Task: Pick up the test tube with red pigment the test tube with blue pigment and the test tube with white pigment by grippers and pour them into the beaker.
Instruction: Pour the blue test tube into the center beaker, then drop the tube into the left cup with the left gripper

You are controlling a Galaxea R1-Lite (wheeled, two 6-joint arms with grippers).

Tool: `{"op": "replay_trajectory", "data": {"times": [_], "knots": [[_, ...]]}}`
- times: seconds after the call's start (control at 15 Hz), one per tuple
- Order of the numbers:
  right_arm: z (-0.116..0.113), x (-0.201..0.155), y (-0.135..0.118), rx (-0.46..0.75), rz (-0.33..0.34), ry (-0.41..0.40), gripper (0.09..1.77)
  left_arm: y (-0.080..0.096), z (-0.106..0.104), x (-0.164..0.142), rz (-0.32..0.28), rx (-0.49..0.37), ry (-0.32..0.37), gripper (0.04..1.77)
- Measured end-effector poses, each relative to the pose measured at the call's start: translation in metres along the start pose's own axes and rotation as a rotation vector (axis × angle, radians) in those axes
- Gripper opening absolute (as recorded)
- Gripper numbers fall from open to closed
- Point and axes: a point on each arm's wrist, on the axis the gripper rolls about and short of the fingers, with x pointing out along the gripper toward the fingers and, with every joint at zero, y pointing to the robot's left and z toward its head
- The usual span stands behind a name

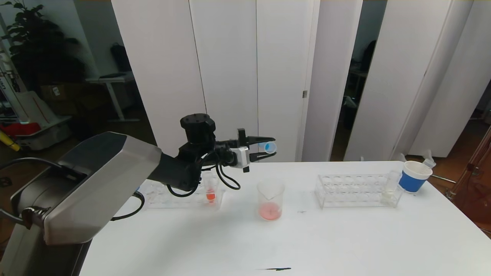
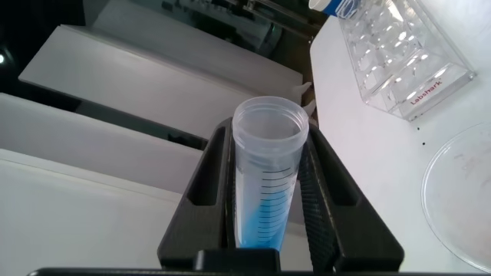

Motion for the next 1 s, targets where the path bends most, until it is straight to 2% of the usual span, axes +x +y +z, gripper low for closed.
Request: {"op": "replay_trajectory", "data": {"times": [0.53, 1.0], "knots": [[0.0, 0.0, 0.0, 0.0, 0.0, 0.0, 1.75, -0.022, -0.015, -0.001, -0.008, 0.048, 0.015, 0.57], [0.0, 0.0, 0.0, 0.0, 0.0, 0.0, 1.75, -0.031, -0.029, -0.009, 0.0, 0.159, 0.04, 0.57]]}}
